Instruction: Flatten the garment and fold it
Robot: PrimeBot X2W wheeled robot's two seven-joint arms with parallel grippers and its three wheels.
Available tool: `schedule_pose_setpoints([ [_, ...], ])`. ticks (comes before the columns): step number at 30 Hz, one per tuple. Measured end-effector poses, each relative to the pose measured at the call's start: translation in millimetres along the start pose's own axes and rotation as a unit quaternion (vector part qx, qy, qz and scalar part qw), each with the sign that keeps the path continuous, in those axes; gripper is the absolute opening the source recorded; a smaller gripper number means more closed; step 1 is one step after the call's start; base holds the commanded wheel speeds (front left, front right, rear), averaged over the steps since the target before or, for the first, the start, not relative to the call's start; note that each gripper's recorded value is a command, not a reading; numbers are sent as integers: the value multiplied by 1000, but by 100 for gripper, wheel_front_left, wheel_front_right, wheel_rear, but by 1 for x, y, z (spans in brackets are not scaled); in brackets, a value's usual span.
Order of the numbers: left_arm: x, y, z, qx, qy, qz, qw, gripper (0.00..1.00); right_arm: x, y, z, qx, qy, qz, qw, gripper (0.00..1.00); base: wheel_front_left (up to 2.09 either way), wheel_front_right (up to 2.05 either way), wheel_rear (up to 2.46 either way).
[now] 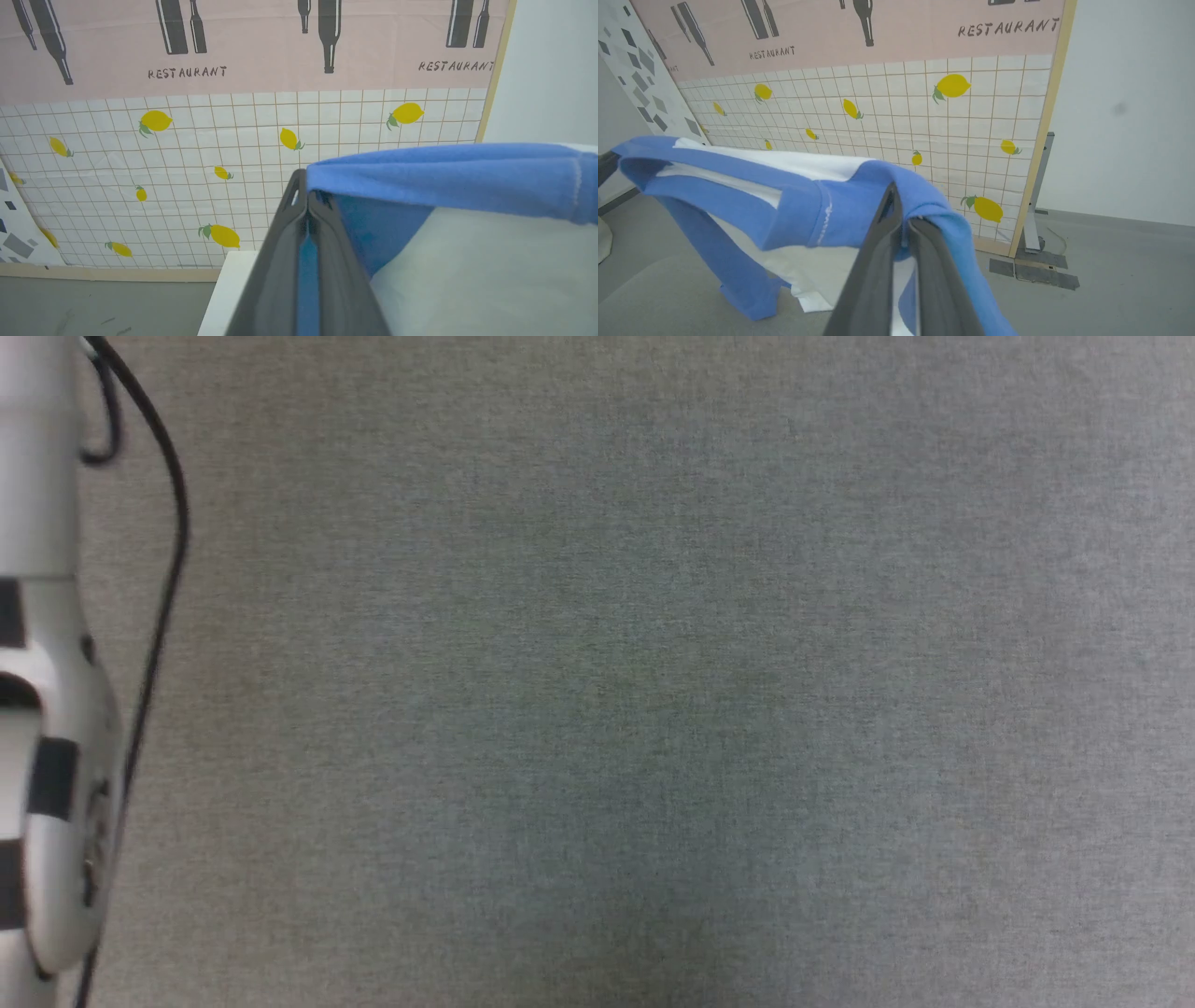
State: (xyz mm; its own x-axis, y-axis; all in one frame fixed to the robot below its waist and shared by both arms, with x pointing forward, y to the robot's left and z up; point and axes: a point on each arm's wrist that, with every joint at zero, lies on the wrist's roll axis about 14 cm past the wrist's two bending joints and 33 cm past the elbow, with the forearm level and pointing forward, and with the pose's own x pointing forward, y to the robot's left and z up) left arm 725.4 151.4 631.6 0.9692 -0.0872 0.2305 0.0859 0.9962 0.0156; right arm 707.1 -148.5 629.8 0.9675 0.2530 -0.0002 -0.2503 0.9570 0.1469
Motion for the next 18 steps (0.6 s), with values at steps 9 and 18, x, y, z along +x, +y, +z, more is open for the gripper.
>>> schedule_pose_setpoints([
  [9, -60, -10, -27, -46, 48, -19, 998, 0, -62, 4, -49, 70, 37, 17, 997, 0, 0, 0, 0],
  [18, -184, -8, -54, -102, 105, 10, 989, 0, -165, 30, -114, 148, 104, 20, 983, 0, 0, 0, 0],
])
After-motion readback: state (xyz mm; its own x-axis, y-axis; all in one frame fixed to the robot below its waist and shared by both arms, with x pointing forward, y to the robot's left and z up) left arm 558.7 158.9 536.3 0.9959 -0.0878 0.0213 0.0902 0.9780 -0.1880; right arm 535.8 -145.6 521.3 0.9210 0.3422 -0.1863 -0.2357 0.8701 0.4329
